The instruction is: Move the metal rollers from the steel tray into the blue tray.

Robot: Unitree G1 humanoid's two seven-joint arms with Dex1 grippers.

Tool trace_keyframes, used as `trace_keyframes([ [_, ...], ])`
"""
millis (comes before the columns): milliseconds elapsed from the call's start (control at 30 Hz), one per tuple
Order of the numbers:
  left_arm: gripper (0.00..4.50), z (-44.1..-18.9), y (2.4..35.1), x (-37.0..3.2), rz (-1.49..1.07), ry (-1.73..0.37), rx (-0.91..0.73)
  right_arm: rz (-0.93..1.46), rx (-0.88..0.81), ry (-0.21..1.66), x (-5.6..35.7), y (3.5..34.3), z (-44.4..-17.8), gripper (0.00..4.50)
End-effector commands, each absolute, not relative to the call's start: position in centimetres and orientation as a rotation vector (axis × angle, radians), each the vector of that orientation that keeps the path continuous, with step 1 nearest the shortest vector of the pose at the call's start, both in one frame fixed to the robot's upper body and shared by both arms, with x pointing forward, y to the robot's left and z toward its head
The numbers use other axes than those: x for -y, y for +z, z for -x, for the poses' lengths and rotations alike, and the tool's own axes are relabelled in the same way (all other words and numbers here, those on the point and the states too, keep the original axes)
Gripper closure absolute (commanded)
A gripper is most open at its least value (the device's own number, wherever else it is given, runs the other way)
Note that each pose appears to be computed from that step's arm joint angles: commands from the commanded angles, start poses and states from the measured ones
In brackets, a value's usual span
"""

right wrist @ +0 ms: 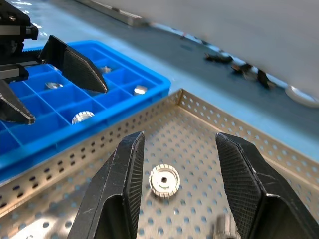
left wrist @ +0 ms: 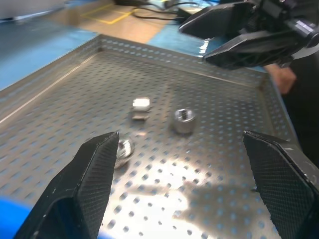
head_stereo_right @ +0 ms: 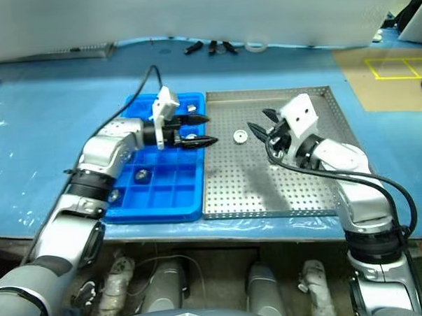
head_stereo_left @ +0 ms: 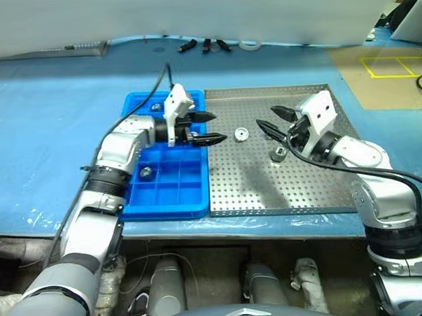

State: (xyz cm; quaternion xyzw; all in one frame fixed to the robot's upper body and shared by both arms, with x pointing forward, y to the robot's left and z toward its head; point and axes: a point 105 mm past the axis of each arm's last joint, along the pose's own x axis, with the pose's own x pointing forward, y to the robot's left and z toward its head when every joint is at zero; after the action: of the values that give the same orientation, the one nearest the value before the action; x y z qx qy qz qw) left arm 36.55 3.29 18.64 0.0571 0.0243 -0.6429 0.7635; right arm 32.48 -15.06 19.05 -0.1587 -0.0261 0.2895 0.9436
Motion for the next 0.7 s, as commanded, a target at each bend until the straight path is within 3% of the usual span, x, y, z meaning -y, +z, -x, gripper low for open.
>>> trace_keyframes([
  [33,0.32,-36.5,19.7,-2.9,-0.157,-1.439,-0.006,0.300,0.049,0.552,15.4,18.4,-32.1,2.13],
  [333,0.32,-36.2,19.6,-2.2,-0.160,-1.471,-0.006,0.192,-0.091,0.367,18.5,12.1,-34.0,2.13],
  [600,0.32,-36.2,19.6,-2.5,-0.165,-1.464,-0.009,0.158,-0.092,0.317,19.0,10.8,-35.5,2.13],
  [700,0.29,-36.3,19.6,-2.7,-0.163,-1.454,-0.012,0.153,-0.091,0.339,18.6,10.7,-35.5,1.27],
])
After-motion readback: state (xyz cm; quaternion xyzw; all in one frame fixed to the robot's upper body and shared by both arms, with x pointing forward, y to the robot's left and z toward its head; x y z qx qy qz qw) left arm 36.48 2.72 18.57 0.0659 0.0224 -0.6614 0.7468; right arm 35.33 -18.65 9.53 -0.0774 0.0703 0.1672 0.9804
